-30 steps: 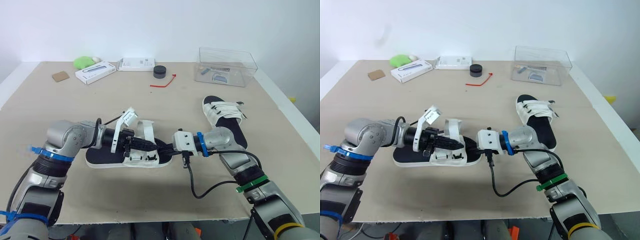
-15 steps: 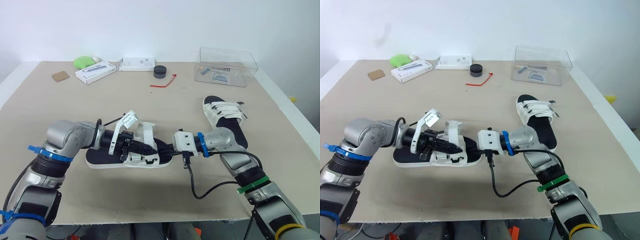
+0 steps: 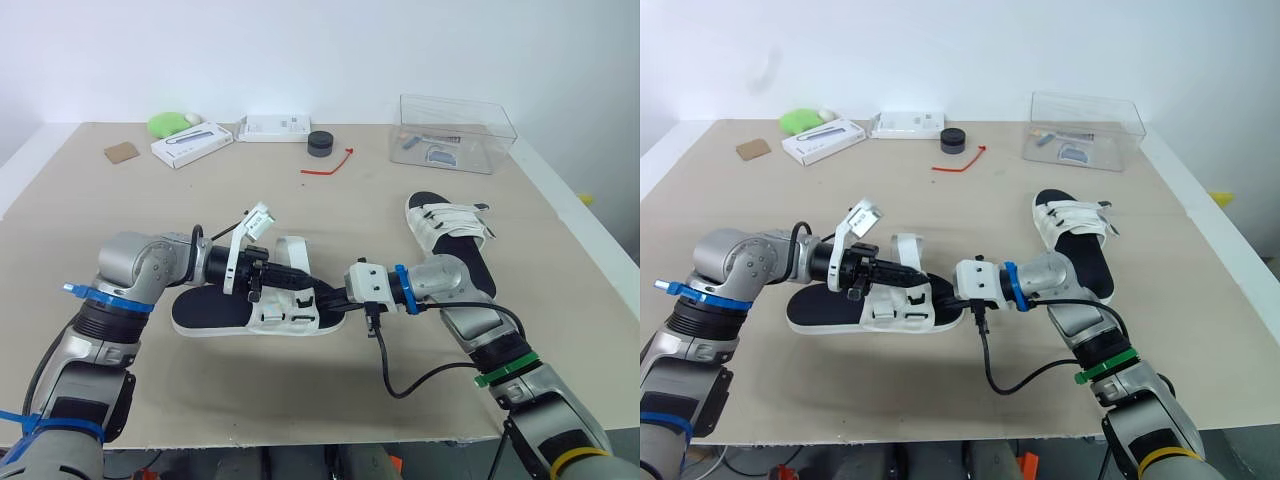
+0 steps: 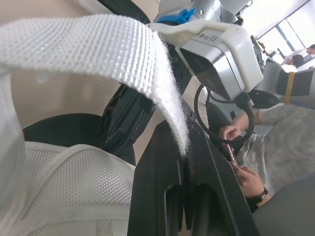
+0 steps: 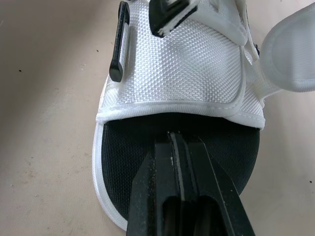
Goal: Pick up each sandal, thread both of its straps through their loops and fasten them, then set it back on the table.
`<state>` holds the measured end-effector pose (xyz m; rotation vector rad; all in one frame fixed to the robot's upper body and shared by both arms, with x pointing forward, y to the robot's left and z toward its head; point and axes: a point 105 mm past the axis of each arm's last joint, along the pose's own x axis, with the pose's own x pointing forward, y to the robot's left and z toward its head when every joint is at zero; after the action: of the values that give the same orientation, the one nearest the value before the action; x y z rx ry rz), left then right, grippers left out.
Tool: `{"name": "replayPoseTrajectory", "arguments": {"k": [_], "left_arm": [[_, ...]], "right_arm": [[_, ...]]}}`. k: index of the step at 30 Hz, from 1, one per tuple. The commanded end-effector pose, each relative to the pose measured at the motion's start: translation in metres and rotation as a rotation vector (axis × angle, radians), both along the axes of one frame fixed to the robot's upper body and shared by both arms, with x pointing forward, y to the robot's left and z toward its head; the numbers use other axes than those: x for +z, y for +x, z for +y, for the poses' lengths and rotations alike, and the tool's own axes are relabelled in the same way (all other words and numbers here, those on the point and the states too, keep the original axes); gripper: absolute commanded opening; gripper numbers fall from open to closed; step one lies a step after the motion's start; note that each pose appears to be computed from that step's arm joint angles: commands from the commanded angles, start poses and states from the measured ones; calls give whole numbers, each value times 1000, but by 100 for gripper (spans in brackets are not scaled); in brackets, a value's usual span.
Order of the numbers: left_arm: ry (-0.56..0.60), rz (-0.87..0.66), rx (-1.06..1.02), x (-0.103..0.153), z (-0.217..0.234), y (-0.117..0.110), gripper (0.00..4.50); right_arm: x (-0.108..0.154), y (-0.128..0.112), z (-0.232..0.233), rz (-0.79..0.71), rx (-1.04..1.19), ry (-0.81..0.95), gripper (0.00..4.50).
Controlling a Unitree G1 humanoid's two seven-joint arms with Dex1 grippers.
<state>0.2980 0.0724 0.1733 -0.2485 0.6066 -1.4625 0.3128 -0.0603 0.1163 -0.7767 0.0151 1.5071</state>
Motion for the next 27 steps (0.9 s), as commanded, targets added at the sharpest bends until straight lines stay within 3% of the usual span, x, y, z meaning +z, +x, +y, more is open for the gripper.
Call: {"name": "replayPoseTrajectory", "arguments": {"k": [1, 14, 27], "left_arm": [[24, -30, -48, 1, 0, -9, 2], [50, -2, -64, -7, 1, -13, 2], [137, -57, 42, -29, 5, 9, 2]], "right_arm": [[-17, -4, -6, 44, -15, -59, 0], [-18, -5, -7, 45, -11, -63, 0], [-20, -8, -5, 44, 7, -67, 0]]}}
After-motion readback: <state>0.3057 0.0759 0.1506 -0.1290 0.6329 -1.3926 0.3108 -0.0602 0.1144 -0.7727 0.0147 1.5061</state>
